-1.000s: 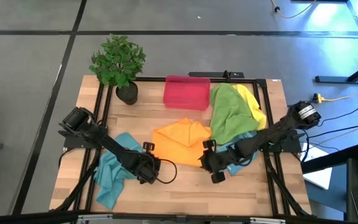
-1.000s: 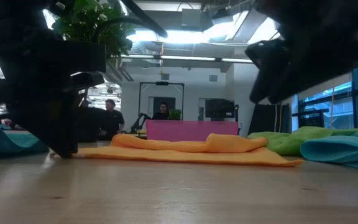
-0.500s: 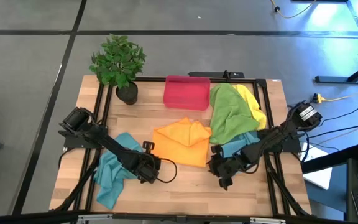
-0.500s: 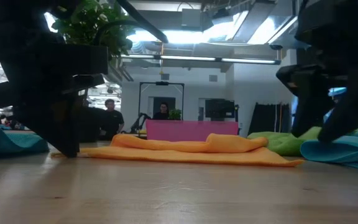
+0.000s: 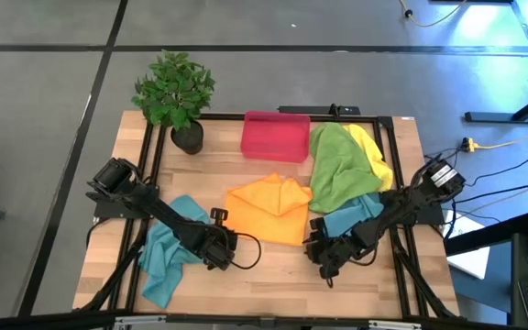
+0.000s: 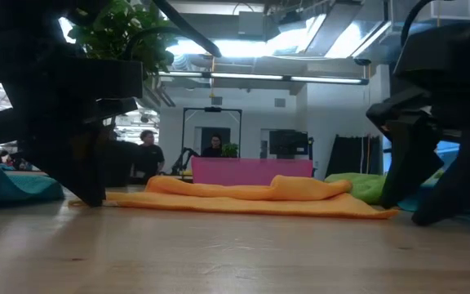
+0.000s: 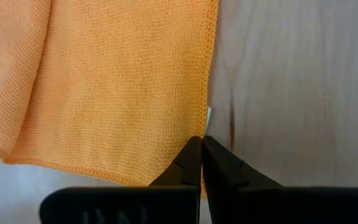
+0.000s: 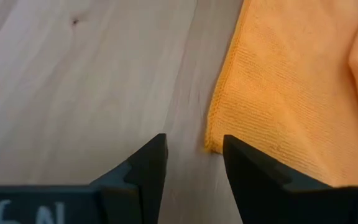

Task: Roll microfiber towels into tight, uniform cylinder then place into a basket
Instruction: Fold the orange towel

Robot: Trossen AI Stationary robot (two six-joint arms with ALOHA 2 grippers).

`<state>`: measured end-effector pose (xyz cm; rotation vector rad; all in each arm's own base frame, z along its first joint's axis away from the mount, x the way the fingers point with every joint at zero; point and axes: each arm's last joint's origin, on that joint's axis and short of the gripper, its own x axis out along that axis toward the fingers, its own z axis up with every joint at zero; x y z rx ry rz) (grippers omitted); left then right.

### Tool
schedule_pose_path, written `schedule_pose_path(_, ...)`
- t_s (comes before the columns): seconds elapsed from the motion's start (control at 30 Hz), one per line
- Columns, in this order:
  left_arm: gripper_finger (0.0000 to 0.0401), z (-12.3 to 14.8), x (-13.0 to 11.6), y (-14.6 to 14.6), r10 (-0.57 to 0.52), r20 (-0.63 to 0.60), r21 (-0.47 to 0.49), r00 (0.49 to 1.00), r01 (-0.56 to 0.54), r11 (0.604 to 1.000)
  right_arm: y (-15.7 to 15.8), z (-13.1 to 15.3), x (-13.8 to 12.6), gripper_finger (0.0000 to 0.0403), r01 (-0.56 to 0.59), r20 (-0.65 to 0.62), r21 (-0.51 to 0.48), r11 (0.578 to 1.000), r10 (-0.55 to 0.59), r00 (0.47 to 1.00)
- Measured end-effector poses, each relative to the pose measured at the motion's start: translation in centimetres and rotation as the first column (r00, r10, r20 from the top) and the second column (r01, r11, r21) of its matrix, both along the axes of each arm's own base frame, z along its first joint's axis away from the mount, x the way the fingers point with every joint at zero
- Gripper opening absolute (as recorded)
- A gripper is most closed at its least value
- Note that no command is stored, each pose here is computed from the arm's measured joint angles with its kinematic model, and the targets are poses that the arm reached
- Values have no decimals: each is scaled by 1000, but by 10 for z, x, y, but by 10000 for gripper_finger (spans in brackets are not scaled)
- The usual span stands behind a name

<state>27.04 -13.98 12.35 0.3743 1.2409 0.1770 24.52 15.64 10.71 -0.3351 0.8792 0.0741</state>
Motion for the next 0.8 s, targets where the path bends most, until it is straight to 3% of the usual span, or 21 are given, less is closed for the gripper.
schedule_pose_path(0.23, 1, 0, 1, 0, 0, 9, -4, 1000, 0, 1000, -2, 0, 3, 161, 28, 33, -8, 1000, -28, 999)
schedule_pose_path(0.43, 1, 0, 0, -2, -11, 8, -2, 1000, 11, 1000, -5, -6, 7, 141, 122, 26, 55, 991, -124, 992)
schedule_pose_path(0.63, 1, 0, -2, -6, -43, 9, 23, 999, 43, 999, -4, -15, 7, 75, 157, 6, 72, 985, -158, 987)
schedule_pose_path(0.73, 1, 1, -2, -8, -49, 9, 27, 999, 49, 998, -2, -10, 9, 22, 147, 1, 85, 986, -147, 989)
schedule_pose_path(0.8, 0, 5, -2, -12, -59, -7, 30, 998, 59, 998, 0, -4, 12, 9, 142, 10, 93, 986, -143, 990)
